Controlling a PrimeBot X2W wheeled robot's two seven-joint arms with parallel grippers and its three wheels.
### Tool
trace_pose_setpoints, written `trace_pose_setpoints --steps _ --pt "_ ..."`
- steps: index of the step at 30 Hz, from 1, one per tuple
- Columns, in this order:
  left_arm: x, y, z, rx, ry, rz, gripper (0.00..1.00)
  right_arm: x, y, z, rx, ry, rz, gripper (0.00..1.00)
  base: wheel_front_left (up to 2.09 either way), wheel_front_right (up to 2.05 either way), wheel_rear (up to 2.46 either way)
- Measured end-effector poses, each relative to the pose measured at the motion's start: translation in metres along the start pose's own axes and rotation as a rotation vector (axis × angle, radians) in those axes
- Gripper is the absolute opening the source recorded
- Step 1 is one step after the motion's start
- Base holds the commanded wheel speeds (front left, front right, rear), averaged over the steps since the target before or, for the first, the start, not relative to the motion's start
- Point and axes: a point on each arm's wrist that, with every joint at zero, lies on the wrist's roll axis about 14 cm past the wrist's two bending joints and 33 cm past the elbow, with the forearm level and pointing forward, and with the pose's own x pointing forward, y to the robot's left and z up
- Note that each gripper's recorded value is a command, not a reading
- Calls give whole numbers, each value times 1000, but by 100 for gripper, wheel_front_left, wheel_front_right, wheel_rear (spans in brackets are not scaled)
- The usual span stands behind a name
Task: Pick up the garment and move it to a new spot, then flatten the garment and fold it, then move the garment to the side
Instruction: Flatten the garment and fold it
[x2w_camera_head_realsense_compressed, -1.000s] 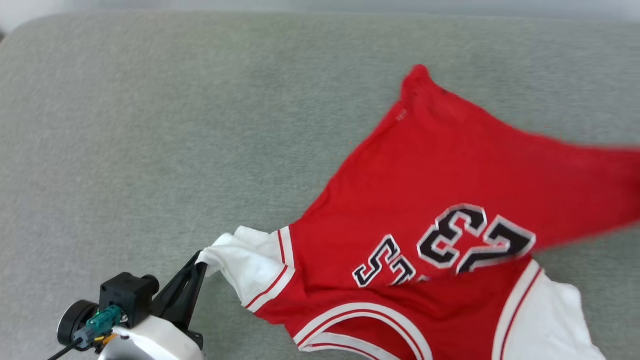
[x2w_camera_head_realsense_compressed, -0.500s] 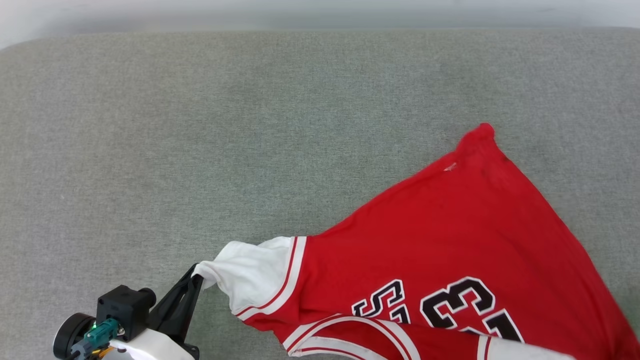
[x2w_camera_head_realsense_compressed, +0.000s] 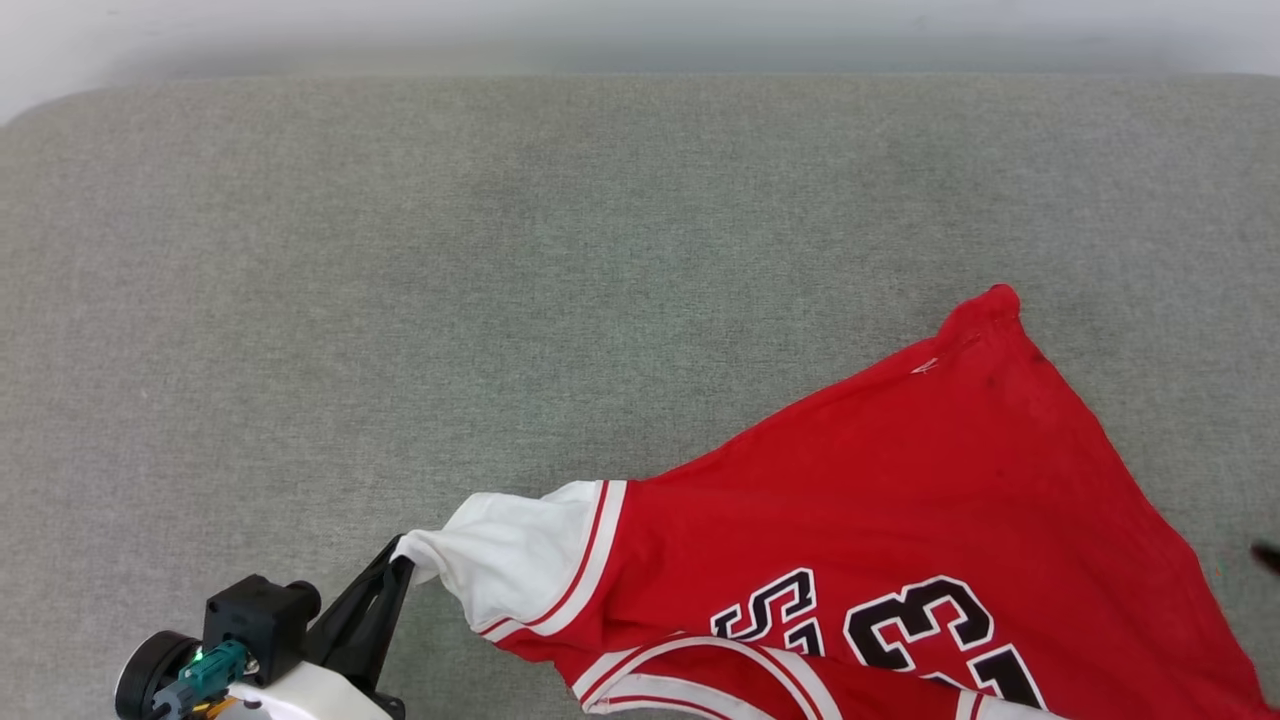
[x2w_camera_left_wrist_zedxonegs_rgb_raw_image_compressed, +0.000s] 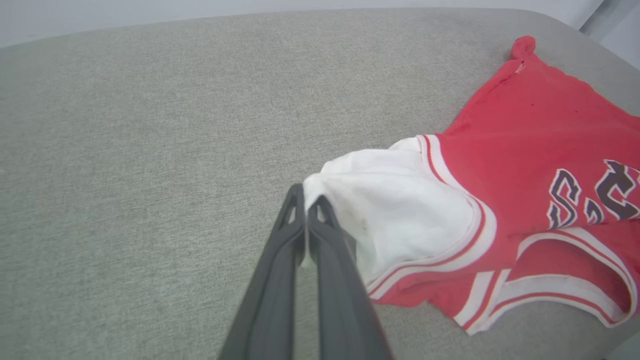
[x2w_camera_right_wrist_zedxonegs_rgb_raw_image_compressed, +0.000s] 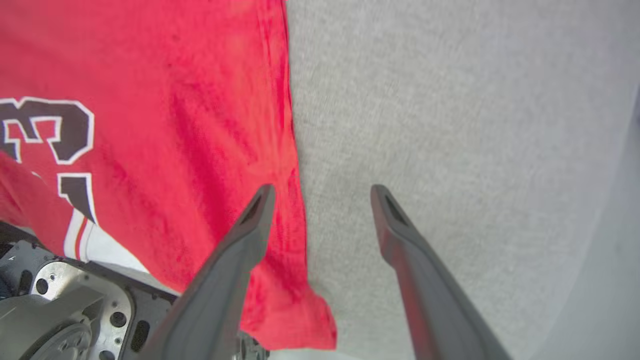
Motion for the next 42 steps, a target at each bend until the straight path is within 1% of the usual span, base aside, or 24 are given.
trace_pose_setpoints --steps 4,7,10,13,15,19,24,29,33,34,35,39,42 --pt "2 0 0 2 1 -3 0 -14 -15 63 -126 -93 -57 100 0 0 0" --pt "6 -2 3 9 -8 -15 0 -14 -11 105 -189 -147 -57 100 0 0 0" --pt "12 -2 4 11 -11 -22 0 -2 -3 129 -242 -126 -43 100 0 0 0" --pt "17 -2 2 8 -6 -28 0 21 11 145 -289 -82 -23 100 0 0 0" --pt "19 -2 -2 1 3 -28 0 40 19 149 -315 -29 -10 100 0 0 0" --pt "26 1 -6 -6 11 -22 0 77 28 159 -327 42 3 100 0 0 0" --pt "35 6 -13 -16 25 -11 0 124 37 159 -299 102 37 100 0 0 0" --pt "41 12 -24 -22 54 0 0 164 52 133 -285 182 91 100 0 0 0" --pt "44 12 -27 -22 60 -2 0 172 56 125 -286 193 110 100 0 0 0" --pt "45 12 -26 -20 56 -2 0 172 57 126 -276 181 115 47 0 0 0" --pt "45 12 -25 -17 53 -3 0 171 57 127 -273 164 116 0 0 0 0" --pt "43 12 -17 -2 30 -6 0 161 64 141 -280 68 123 0 0 0 0" --pt "40 11 -7 23 0 -12 0 140 62 166 -273 -53 112 0 0 0 0"
